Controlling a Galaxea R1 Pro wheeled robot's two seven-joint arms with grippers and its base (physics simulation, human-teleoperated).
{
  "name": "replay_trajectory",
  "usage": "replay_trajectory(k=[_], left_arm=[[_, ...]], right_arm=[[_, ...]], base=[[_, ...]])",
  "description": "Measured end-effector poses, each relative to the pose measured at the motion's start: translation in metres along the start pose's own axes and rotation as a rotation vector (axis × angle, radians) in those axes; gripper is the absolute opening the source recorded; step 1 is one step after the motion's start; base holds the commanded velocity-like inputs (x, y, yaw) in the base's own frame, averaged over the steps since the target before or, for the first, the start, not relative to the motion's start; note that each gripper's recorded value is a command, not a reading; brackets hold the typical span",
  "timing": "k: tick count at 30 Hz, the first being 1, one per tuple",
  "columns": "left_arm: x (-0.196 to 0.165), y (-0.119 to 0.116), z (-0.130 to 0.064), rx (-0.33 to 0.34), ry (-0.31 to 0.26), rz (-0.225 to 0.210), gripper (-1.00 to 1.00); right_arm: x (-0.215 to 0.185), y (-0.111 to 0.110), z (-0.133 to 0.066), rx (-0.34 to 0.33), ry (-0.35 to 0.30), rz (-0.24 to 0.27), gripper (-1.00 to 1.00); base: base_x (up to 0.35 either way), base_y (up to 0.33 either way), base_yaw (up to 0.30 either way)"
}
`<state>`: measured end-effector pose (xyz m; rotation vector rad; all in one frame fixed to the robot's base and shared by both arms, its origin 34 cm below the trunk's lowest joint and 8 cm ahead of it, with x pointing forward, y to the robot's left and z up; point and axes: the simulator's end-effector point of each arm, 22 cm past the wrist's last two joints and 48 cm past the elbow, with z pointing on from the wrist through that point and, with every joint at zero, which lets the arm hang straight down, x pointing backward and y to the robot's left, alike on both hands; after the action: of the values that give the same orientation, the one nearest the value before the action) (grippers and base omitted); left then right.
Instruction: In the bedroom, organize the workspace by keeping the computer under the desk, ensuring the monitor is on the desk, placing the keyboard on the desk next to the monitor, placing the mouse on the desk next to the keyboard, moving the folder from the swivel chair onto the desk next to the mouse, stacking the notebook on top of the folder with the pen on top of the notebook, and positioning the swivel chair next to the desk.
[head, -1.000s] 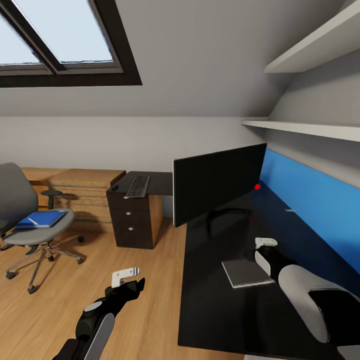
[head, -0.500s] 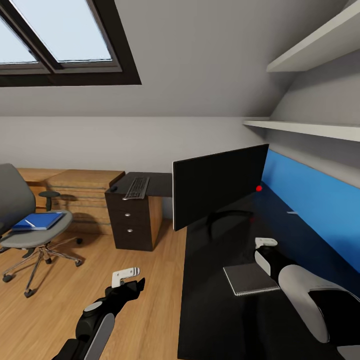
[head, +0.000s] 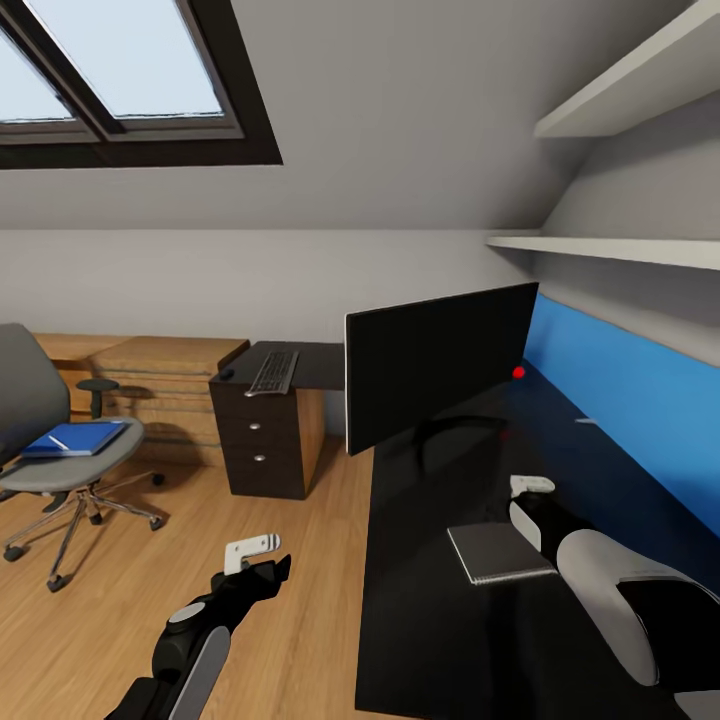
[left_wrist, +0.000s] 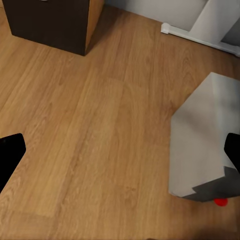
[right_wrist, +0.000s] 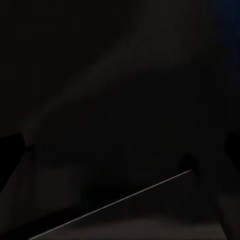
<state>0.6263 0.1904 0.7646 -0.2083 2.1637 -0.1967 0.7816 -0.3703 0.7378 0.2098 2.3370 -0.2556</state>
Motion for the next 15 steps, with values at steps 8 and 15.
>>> replay_trajectory(k=[8, 15], left_arm=[[0.0008, 0.0015, 0.0007, -0.002, -0.002, 0.000, 1.00], [0.0008, 0.0027, 0.0009, -0.004, -0.002, 0.000, 1.00]], right_arm=[[0.0014, 0.0000, 0.0012, 0.000, 0.000, 0.000, 1.00], [0.0015, 0.0000, 0.0012, 0.000, 0.000, -0.001, 1.00]], base=[[0.000, 0.000, 0.000], [0.000, 0.000, 0.000]])
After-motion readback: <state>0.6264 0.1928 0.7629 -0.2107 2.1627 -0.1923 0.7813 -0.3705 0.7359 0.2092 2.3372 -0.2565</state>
